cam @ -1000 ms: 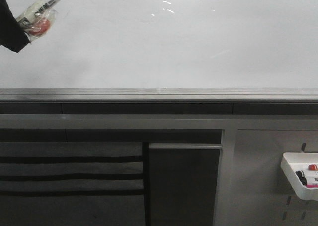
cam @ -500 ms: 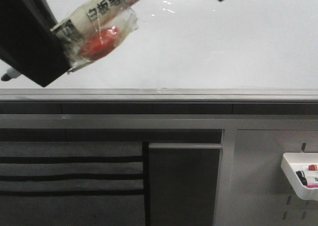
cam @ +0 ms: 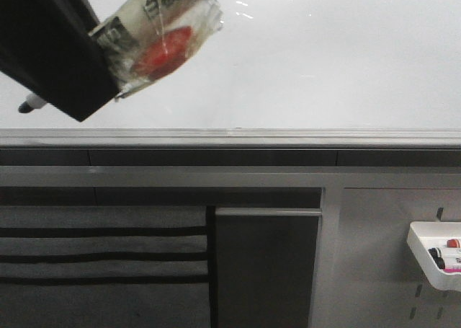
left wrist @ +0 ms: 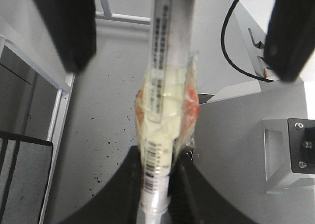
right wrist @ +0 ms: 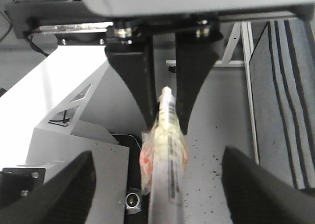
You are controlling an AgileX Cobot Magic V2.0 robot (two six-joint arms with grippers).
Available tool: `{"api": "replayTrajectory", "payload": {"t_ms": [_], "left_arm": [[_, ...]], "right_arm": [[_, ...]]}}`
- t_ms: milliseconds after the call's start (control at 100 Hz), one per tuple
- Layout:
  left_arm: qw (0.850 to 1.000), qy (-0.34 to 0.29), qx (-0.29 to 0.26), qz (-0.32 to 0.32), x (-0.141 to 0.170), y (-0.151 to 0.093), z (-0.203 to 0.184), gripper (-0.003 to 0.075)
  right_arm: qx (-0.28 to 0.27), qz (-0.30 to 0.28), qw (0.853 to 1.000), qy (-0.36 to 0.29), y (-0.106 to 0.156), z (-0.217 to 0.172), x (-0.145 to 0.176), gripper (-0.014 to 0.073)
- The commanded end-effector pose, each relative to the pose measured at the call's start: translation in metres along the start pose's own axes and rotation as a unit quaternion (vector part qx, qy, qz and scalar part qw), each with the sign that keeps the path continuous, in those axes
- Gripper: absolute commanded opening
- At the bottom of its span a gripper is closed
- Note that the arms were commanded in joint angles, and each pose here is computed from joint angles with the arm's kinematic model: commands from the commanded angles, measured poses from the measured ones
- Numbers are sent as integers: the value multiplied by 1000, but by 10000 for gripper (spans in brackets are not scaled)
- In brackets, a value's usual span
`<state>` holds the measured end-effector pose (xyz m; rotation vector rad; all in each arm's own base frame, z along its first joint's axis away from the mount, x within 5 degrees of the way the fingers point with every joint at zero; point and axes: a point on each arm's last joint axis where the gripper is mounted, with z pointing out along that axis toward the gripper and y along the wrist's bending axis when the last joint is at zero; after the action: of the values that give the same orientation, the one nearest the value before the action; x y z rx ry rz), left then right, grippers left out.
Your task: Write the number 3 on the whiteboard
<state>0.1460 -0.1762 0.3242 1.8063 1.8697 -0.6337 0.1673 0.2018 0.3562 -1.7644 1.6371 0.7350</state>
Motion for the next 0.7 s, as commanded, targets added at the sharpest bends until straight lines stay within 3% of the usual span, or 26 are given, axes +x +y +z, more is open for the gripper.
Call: {"api": "replayTrajectory", "payload": {"t_ms": [0, 270, 520, 690], "left_arm": [[999, -46, -13, 7, -14, -4, -13, -18], [999, -46, -13, 11, -14, -4, -13, -18], [999, -46, -13, 11, -14, -4, -13, -18], [999, -48, -16, 10, -14, -4, -13, 5]], "right_arm": [[23, -27, 999, -40, 0, -11, -15, 405], [16, -27, 999, -38, 1, -11, -14, 270], [4, -28, 999, -33, 3, -11, -14, 43], [0, -28, 999, -31, 4, -11, -13, -4]]}}
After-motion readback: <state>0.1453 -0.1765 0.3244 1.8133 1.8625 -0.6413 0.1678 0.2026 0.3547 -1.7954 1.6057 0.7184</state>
